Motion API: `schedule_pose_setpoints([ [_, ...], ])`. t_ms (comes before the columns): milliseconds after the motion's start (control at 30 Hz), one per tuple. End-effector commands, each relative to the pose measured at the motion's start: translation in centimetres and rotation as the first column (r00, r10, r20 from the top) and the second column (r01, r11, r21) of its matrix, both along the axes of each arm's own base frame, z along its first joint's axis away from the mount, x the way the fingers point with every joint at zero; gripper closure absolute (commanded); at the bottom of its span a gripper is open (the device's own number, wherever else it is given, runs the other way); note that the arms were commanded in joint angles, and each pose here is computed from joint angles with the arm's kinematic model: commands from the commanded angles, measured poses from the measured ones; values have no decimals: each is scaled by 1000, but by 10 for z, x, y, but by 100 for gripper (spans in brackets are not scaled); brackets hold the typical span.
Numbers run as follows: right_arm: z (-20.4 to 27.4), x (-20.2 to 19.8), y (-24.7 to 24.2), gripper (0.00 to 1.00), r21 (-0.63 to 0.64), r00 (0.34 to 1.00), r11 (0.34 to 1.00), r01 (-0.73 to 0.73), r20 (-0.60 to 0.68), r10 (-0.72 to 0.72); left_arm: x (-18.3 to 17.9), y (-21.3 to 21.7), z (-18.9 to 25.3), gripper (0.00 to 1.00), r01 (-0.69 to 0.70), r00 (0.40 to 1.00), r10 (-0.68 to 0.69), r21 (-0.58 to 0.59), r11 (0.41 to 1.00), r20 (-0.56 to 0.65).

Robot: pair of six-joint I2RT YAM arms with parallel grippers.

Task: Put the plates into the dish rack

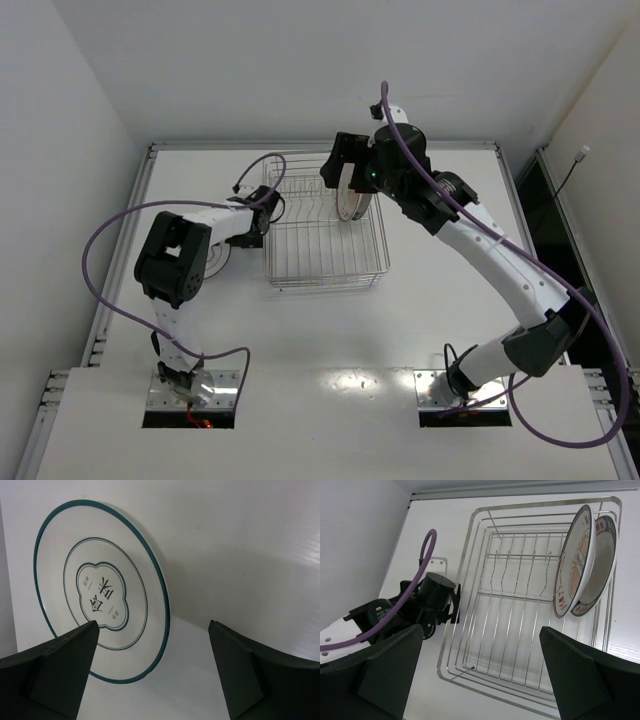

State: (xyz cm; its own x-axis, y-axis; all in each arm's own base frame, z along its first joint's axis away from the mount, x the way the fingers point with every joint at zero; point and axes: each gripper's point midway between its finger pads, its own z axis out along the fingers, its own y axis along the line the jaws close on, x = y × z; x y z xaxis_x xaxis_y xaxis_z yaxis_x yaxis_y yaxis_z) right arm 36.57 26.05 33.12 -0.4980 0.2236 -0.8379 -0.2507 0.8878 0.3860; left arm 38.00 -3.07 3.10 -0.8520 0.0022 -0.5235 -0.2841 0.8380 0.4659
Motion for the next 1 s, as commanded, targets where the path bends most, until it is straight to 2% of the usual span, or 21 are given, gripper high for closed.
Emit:
schedule_pose_setpoints([
  [0,23,1,-7,0,39,998,999,2,69,-4,-7,12,-10,14,-31,997,33,21,999,-66],
  [167,37,-5,-16,0,67,997,998,5,83,-10,-17,36,-41,33,-102,979,99,-5,995,-176],
  [367,51,-16,-34,0,84,994,996,23,107,-32,-19,54,-58,41,-161,963,151,-25,987,-225],
  [433,59,-18,-40,0,95,992,995,30,122,-42,-19,57,-58,51,-171,961,162,-25,985,-225],
  [467,60,-22,-43,0,98,991,995,30,127,-42,-19,62,-58,62,-185,959,175,-25,982,-225],
  [567,69,-25,-50,0,111,988,993,39,146,-55,-22,63,-63,84,-196,953,179,-44,980,-242],
  [600,65,-25,-50,0,106,989,994,39,138,-54,-22,63,-63,97,-196,953,179,-44,980,-242],
  [633,67,-25,-57,0,105,987,993,59,141,-73,-22,63,-63,100,-196,953,179,-44,980,-242],
  [767,68,-29,-63,0,106,986,992,68,142,-82,-22,63,-63,100,-196,953,179,-44,980,-242],
  [833,75,-33,-66,0,117,984,991,66,157,-84,-17,60,-50,100,-200,959,182,-66,978,-219],
  [900,75,-36,-68,0,115,984,991,66,154,-84,-3,58,-22,100,-204,972,190,-98,974,-139],
  [933,79,-39,-70,0,121,983,990,65,163,-85,7,56,10,100,-194,981,189,-130,972,-50],
  [967,77,-40,-70,0,116,984,991,66,156,-84,7,59,26,100,-207,978,207,-146,967,-14],
])
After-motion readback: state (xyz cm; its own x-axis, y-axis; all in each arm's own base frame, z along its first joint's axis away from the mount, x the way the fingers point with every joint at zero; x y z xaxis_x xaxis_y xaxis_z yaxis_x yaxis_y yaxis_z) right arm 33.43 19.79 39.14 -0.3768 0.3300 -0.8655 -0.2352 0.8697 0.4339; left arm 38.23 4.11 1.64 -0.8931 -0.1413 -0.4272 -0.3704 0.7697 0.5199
